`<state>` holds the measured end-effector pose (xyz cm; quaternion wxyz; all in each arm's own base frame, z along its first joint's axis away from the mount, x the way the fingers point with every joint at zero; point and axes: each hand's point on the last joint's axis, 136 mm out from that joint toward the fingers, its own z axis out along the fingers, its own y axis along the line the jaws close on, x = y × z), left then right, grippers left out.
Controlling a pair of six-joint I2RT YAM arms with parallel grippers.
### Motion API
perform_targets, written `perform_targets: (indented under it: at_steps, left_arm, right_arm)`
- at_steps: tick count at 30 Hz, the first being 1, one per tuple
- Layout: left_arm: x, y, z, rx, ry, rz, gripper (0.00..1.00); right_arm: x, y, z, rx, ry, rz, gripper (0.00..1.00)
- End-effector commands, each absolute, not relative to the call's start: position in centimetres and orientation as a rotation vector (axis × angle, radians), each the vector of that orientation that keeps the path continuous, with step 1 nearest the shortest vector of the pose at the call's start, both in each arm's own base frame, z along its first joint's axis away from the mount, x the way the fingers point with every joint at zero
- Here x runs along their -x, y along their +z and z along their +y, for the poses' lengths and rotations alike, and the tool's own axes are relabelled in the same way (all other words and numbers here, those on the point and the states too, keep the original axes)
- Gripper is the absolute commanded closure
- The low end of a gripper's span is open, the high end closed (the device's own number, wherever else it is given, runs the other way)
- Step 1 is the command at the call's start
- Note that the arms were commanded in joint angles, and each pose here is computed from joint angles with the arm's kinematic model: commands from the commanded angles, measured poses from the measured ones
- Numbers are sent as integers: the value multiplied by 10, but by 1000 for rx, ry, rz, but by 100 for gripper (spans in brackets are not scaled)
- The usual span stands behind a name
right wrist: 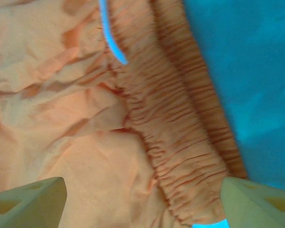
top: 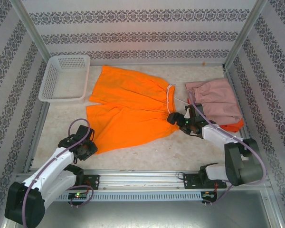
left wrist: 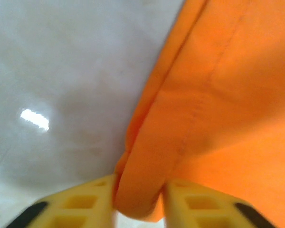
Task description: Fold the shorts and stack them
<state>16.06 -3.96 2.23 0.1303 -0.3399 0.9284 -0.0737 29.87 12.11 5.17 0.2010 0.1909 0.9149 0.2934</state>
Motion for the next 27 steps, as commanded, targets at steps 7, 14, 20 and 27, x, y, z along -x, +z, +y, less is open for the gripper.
perform_targets:
  at_steps: [7, 14, 20, 27]
  left_arm:
    - [-190, 40, -47, 888, -270, 2615, 94]
    - [-195, 34, -53, 889, -328, 2600, 95]
    - [-196, 34, -54, 885, -334, 2594, 95]
    - [-206, 48, -53, 849, -329, 2558, 100]
  right_arm:
    - [-284, 39, 85, -637, 567, 2566, 22]
    - [-286, 36, 97, -663, 642, 2578, 37]
    - [-286, 26, 109, -642, 622, 2631, 45]
    - [-292, 23, 119, -630, 637, 2650, 74]
